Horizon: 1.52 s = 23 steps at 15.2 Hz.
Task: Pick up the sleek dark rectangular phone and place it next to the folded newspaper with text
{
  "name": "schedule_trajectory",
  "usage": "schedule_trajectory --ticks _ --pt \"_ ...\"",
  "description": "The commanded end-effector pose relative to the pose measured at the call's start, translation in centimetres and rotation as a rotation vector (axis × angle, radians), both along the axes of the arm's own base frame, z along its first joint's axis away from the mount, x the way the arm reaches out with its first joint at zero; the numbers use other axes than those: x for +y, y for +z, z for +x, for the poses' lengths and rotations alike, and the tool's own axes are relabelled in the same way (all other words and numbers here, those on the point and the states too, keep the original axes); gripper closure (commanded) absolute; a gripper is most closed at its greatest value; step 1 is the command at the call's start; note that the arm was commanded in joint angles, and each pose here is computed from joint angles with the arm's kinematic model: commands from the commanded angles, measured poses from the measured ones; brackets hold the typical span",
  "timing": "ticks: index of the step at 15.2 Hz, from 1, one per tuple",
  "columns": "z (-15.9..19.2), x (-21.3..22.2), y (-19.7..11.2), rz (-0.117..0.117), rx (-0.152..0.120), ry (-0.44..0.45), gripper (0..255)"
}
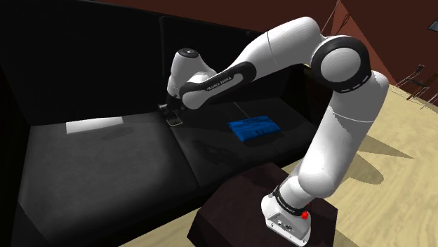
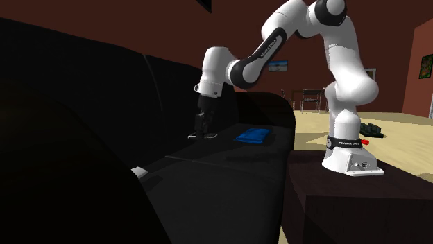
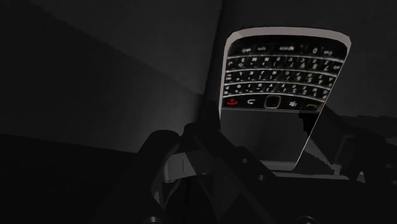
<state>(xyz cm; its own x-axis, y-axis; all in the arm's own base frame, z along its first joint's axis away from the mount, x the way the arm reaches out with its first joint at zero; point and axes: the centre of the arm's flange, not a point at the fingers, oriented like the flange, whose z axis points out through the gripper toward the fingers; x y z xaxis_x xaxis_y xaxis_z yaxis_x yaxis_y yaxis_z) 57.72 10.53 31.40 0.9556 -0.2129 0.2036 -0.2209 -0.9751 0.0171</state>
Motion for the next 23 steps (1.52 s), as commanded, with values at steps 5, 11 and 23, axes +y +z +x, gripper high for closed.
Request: schedule_trajectory --ticks 5,11,23 --pt "-1.0 -8.1 0.0 0.000 -0.001 0.002 255" --pt "-2.0 -16.0 0.0 0.000 -0.001 0.002 255" --pt "-4.1 -31.7 0.0 0.000 -0.001 0.002 255"
